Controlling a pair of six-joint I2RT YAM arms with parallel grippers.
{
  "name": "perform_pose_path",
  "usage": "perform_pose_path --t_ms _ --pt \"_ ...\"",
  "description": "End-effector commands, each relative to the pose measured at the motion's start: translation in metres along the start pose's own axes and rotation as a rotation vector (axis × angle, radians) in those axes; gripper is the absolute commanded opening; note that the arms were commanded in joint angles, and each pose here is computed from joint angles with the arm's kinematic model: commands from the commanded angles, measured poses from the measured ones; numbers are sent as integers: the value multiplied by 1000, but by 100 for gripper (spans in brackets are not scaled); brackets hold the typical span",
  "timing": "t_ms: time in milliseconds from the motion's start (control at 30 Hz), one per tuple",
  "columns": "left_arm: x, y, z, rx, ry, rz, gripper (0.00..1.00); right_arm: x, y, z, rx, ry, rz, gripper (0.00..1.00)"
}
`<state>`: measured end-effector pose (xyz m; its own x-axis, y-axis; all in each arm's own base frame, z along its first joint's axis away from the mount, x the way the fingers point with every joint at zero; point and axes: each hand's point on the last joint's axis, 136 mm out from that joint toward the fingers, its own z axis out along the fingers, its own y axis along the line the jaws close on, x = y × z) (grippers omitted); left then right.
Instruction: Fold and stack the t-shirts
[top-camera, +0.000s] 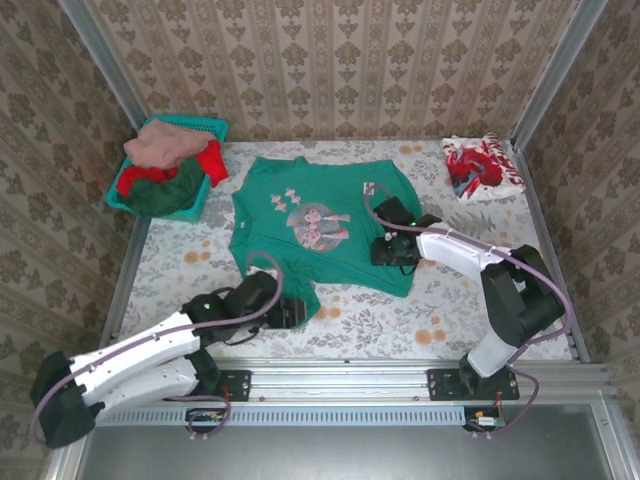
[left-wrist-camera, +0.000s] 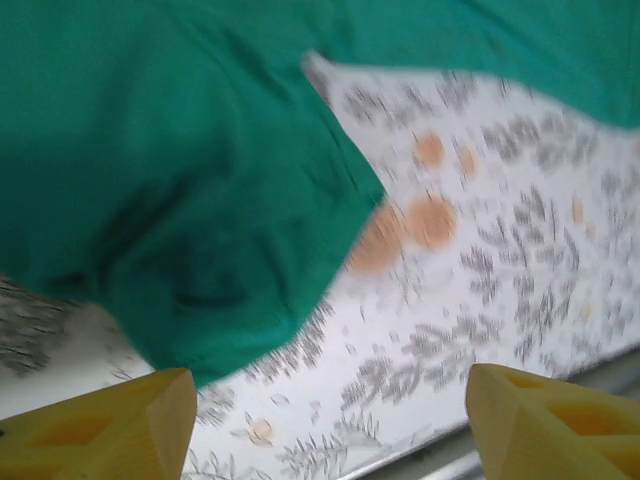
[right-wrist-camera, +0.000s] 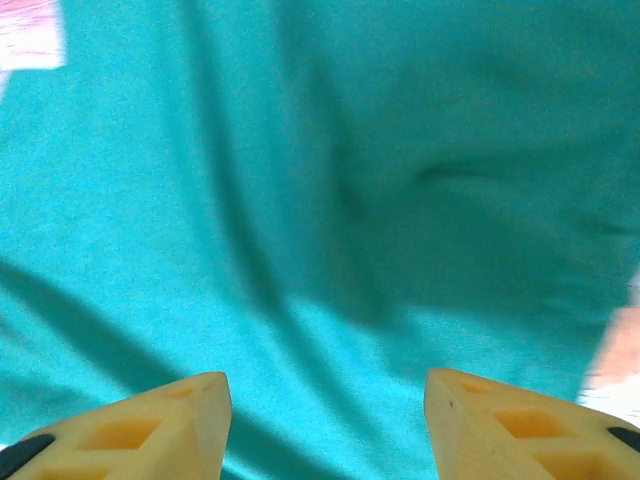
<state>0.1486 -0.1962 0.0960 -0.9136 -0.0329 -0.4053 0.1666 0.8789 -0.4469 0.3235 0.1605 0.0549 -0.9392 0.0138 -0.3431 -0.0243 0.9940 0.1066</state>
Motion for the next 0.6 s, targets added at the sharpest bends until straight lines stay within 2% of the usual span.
perform_pose_path --t_ms 0,133,200,267,367,567 --pt "-25 30 5 -59 -23 -85 79 9 16 17 -27 37 16 55" --pt "-71 55 7 -187 -58 -88 80 25 -6 29 46 81 52 55" --pt "-87 62 14 -206 -59 -96 81 34 -27 31 84 118 102 55" --pt "-97 72 23 -227 -53 -111 81 40 -49 29 99 142 148 56" --pt "-104 88 31 -263 -31 -122 81 41 -54 24 26 126 219 56" --pt "-130 93 50 -288 19 -72 82 27 -90 4 152 107 202 58"
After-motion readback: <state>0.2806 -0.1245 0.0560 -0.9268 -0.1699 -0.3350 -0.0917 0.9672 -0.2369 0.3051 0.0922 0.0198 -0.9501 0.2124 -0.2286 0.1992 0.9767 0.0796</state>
